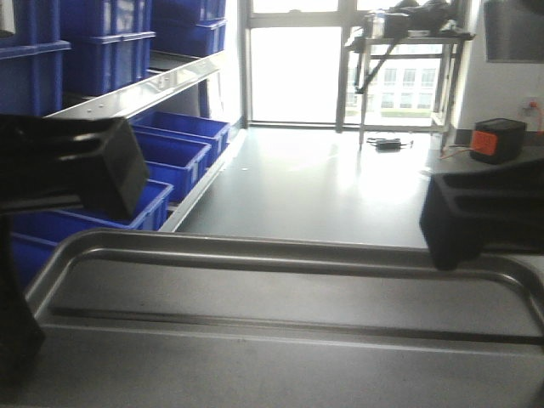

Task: Grab silver tray and stack on right shelf
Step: 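Hold the tray level with both grippers while the base drives away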

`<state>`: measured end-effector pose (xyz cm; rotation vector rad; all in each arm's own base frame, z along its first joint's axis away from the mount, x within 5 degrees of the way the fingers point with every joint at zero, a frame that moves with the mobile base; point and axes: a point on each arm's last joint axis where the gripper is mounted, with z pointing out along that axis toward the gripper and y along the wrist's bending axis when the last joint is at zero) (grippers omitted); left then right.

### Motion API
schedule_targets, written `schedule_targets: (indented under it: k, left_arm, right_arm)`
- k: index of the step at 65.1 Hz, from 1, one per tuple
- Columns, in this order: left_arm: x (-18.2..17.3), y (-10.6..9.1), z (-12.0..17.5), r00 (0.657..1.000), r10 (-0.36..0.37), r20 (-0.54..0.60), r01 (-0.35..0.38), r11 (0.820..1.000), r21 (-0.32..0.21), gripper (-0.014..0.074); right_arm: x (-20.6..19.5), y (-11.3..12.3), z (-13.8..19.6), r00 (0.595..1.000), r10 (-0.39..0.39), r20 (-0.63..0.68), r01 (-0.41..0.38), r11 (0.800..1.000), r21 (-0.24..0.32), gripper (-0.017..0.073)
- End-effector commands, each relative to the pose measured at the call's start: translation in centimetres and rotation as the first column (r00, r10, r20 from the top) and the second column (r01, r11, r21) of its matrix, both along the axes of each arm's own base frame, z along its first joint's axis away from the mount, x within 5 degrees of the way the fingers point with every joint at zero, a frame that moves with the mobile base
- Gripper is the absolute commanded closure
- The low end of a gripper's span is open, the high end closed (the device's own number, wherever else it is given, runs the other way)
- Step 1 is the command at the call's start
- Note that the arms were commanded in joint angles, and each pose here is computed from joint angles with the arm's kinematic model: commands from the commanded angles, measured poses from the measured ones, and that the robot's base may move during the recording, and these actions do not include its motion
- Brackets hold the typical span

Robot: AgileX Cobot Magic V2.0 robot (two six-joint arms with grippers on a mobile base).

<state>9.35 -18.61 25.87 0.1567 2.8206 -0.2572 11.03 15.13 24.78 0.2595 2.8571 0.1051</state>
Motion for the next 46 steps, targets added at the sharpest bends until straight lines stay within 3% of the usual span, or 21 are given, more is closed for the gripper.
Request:
schedule_targets:
  k: [1,46]
  left_arm:
    - [0.13,1.28,0.79,0.999,0.014,0.035,-0.017,0.995,0.099,0.0694]
    - [0.12,1.30,0.78,0.999,0.014,0.035,-0.018,0.995,0.100,0.0694]
  right_arm:
    - [-0.35,-2.21,0.79,0.999,-0.043,-0.018,0.038,0.979,-0.201,0.0490]
    - [-0.35,-2.21,0.79,0.999,-0.043,-0.018,0.038,0.979,-0.201,0.0490]
